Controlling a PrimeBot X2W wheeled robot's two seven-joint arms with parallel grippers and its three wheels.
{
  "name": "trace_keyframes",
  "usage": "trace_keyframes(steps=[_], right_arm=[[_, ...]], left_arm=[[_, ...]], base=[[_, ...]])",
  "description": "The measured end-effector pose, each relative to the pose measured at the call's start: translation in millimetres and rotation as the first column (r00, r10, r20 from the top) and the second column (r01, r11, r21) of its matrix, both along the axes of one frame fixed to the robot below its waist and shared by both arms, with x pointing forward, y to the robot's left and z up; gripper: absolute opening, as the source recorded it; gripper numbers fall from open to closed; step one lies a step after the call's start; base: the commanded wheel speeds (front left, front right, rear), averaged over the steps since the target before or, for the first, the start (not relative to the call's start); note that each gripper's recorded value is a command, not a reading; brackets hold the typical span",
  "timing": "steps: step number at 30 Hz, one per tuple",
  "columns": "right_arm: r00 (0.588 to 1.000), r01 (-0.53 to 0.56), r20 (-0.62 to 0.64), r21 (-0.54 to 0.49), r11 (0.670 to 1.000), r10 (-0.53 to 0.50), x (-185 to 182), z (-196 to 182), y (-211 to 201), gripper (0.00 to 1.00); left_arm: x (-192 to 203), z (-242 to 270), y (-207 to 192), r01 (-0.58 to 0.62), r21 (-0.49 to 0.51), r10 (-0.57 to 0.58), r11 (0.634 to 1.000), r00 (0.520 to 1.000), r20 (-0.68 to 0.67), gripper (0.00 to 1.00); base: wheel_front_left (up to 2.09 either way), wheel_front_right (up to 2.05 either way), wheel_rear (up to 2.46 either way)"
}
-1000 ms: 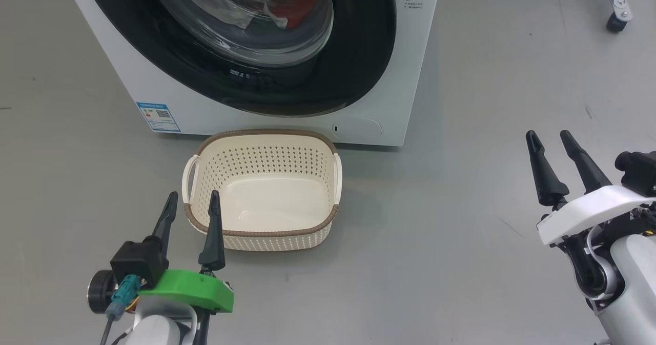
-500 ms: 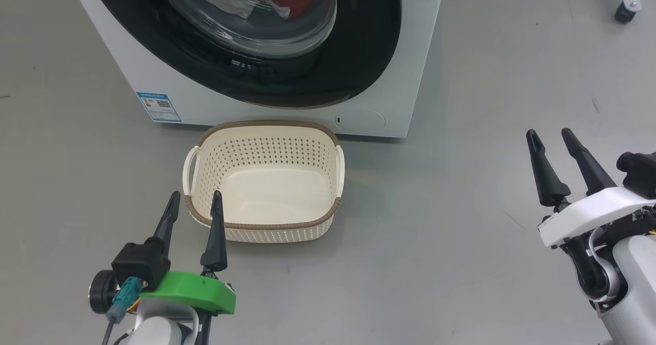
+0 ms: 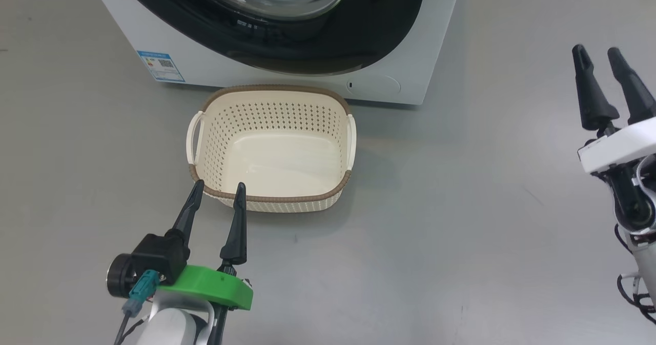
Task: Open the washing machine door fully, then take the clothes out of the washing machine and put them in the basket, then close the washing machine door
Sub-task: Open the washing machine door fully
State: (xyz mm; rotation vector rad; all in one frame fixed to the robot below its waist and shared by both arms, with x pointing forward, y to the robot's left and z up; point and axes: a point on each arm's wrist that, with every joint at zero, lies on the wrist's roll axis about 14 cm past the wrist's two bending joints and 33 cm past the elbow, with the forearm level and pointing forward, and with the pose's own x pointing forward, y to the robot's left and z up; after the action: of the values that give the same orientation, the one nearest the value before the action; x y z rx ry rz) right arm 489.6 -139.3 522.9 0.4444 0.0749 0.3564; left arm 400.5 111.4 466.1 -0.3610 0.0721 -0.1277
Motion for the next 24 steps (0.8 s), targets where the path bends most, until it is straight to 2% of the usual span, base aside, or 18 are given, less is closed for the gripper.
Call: trace_keyframes(steps=[6, 11, 13, 14, 15, 17, 24], right_arm=[[1.0, -0.018, 0.008, 0.072, 0.997, 0.018, 33.3, 12.8, 7.0, 1.0], [0.999, -0.031, -0.001, 0.198, 0.98, 0.032, 60.9, 22.8, 15.2, 1.0], [0.999, -0.046, 0.007, 0.21, 0.977, 0.045, 72.3, 27.8, 19.8, 1.0], [0.999, -0.049, 0.007, 0.2, 0.978, 0.048, 78.1, 28.8, 20.8, 0.96], [0.998, -0.056, 0.009, 0.186, 0.981, 0.055, 83.7, 29.7, 21.4, 0.71], [0.998, -0.066, 0.007, 0.182, 0.981, 0.066, 94.1, 31.7, 24.0, 0.0], [0.991, -0.069, -0.089, 0.334, 0.94, 0.104, 126.0, 21.4, 43.0, 0.0]], left_arm=[[9.5, -6.9, 1.8, -0.002, 0.005, 0.002, 1.0, 1.0, -0.014, 1.0], [15.7, -13.0, 5.5, -0.011, 0.003, 0.011, 1.0, 1.0, -0.027, 1.0], [18.0, -16.1, 6.6, -0.013, 0.005, 0.013, 1.0, 0.999, -0.034, 1.0], [19.1, -17.6, 6.9, -0.013, 0.007, 0.013, 1.0, 0.999, -0.038, 1.0], [20.2, -19.2, 7.7, -0.014, 0.009, 0.015, 1.0, 0.999, -0.041, 1.0], [22.1, -22.3, 10.2, -0.021, 0.007, 0.022, 1.0, 0.999, -0.049, 1.0], [27.2, -32.0, 15.7, -0.038, -0.007, 0.037, 0.999, 0.996, -0.077, 1.0]], base=[[0.0, 0.0, 0.0], [0.0, 0.0, 0.0], [0.0, 0.0, 0.0], [0.0, 0.0, 0.0], [0.0, 0.0, 0.0], [0.0, 0.0, 0.0], [0.0, 0.0, 0.0]])
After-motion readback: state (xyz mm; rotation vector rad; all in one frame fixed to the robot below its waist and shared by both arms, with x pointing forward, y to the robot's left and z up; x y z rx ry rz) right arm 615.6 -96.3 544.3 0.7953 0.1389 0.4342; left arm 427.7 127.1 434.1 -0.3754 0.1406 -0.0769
